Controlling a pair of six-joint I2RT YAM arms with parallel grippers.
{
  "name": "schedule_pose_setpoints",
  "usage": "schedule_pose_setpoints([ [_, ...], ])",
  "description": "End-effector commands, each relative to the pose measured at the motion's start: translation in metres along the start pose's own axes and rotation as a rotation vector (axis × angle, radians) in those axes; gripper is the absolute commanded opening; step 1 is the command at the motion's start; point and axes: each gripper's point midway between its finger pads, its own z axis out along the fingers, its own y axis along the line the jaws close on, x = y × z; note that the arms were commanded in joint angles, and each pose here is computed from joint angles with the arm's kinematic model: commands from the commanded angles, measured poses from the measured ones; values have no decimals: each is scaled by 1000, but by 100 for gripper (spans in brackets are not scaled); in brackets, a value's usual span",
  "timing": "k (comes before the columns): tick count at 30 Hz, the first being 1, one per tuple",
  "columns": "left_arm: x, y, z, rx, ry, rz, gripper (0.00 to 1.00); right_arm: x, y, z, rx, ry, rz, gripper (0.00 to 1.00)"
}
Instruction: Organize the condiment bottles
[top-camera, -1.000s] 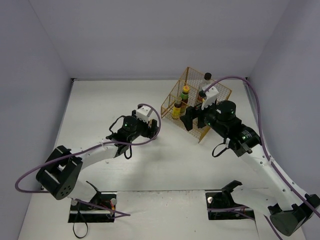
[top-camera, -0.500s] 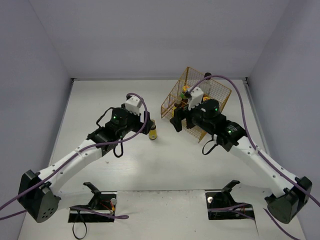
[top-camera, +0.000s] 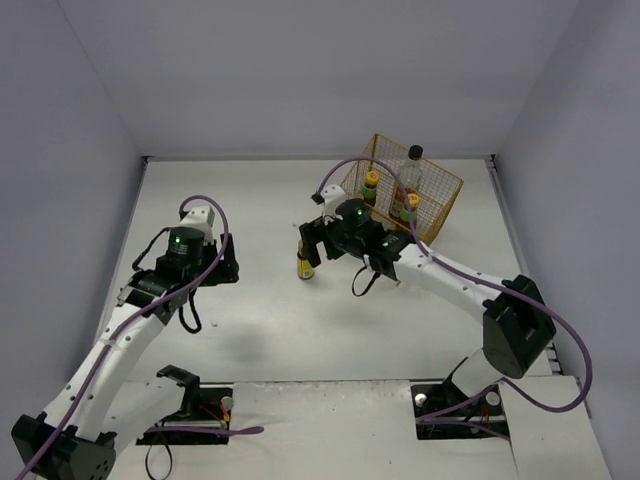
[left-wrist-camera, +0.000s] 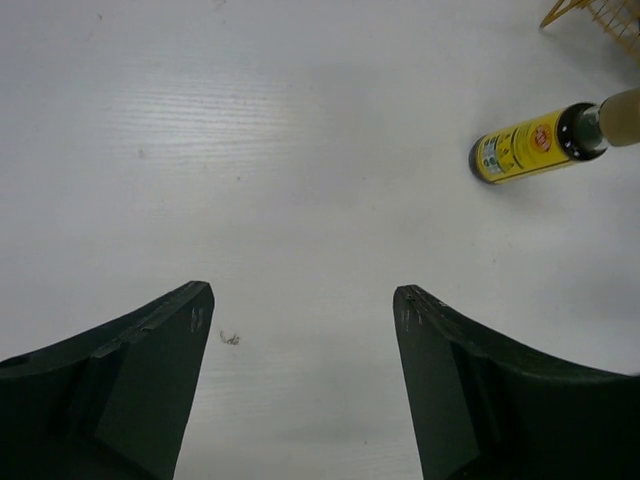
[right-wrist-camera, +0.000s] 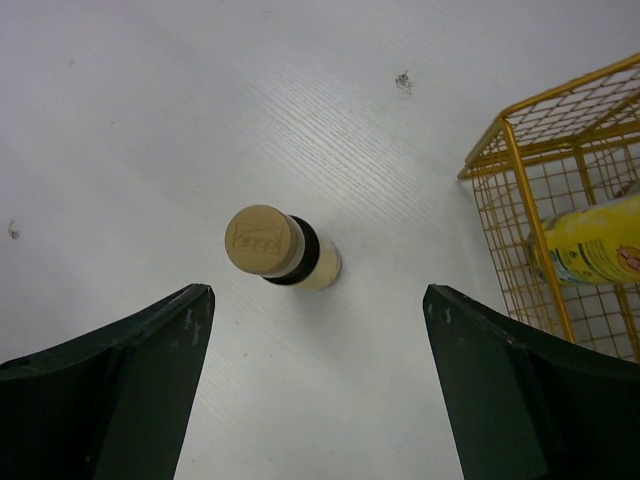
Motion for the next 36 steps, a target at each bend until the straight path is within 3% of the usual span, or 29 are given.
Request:
schedule_pose_setpoints([
  [1, -3, 17, -21, -67, -17, 22, 72, -57, 18, 8, -35, -168, -9, 88],
  [12, 5, 28, -36, -97, -18, 42, 73, -39, 21, 48, -40, -118, -20, 76],
  [14, 5, 28, -36, -96, -17, 42, 73, -37, 19, 50, -33, -116, -21, 63],
  [15, 5, 28, -37, -95, -18, 43, 72, -37, 19, 49, -32, -119, -21, 49],
  [17, 4, 28, -37, -95, -20, 43, 73, -38, 18, 47, -28, -126, -24, 34],
  [18, 2, 27, -37, -92, -23, 47, 73, -44, 17, 41, -21, -145, -24, 21],
  [22, -5, 24, -37, -84, -34, 56, 73, -66, 18, 18, -14, -199, -51, 0],
  [30, -14, 18, -32, -63, -39, 66, 73, -135, -3, -65, 127, -336, -84, 0],
  [36, -17, 11, -29, -38, -32, 63, 73, -149, -45, -110, 269, -374, -38, 0],
])
